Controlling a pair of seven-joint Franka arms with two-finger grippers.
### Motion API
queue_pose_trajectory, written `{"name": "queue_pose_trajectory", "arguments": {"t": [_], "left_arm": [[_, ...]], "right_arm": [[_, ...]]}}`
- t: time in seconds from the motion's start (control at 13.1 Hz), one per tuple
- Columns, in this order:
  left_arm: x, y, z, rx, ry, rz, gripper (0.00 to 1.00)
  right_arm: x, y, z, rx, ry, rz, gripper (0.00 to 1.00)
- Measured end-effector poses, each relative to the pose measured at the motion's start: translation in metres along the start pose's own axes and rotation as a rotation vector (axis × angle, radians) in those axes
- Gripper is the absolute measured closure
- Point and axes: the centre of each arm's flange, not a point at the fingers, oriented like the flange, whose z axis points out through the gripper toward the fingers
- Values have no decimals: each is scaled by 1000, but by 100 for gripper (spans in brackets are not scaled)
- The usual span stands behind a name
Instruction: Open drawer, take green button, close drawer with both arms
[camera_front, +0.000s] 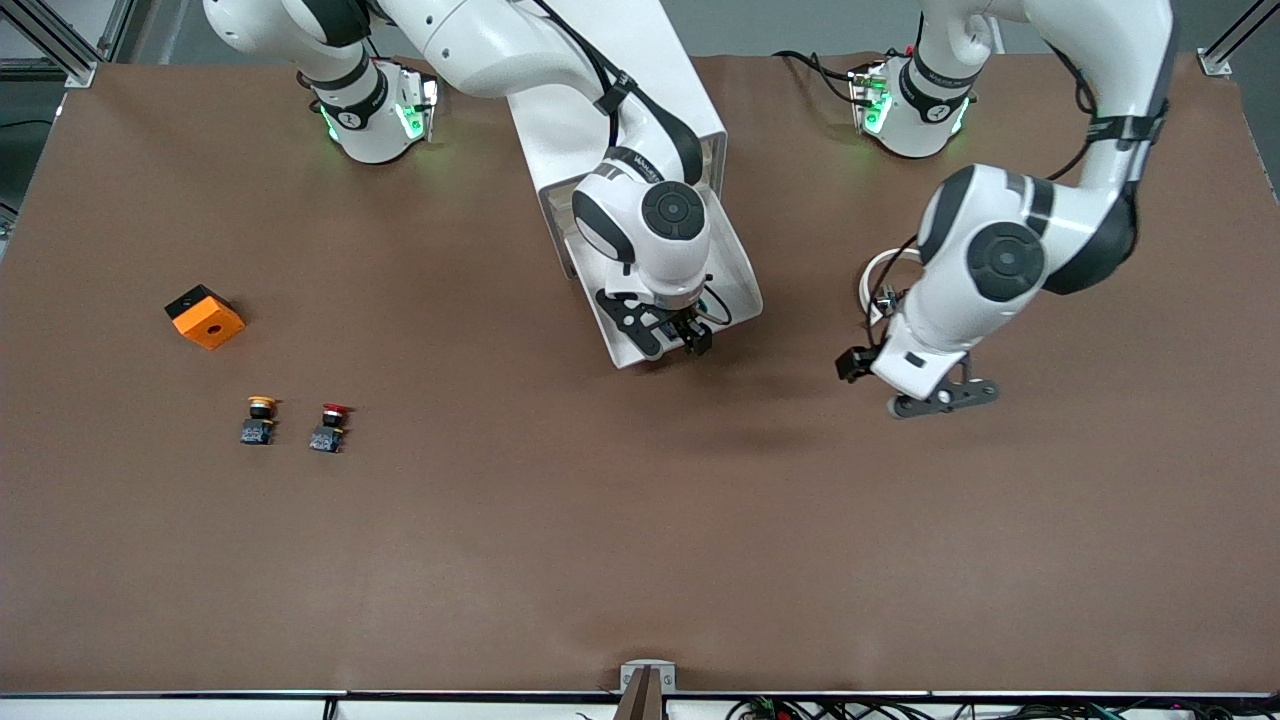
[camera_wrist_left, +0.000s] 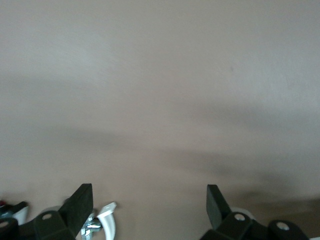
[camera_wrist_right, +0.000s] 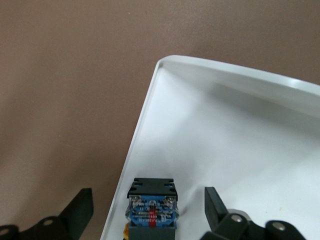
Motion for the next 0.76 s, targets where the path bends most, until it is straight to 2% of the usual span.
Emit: {"name": "queue_pose_trajectory", "arguments": {"t": [0.23,0.31,0.38,0.76], "left_arm": [[-38,13,51,-39,40,51,0],[-49,13,65,-48,49,61,0],[-59,12,77,-55,54,69,0],[-93,32,133,-93,65,83,0]], "right_arm": [[0,-2,-5,10,-1,0,46],[-1,-3,-6,12,-2,-1,56],[-3,-3,-7,14,-2,-3,59],[-5,-8,-18,38,-6,-5,59]]}}
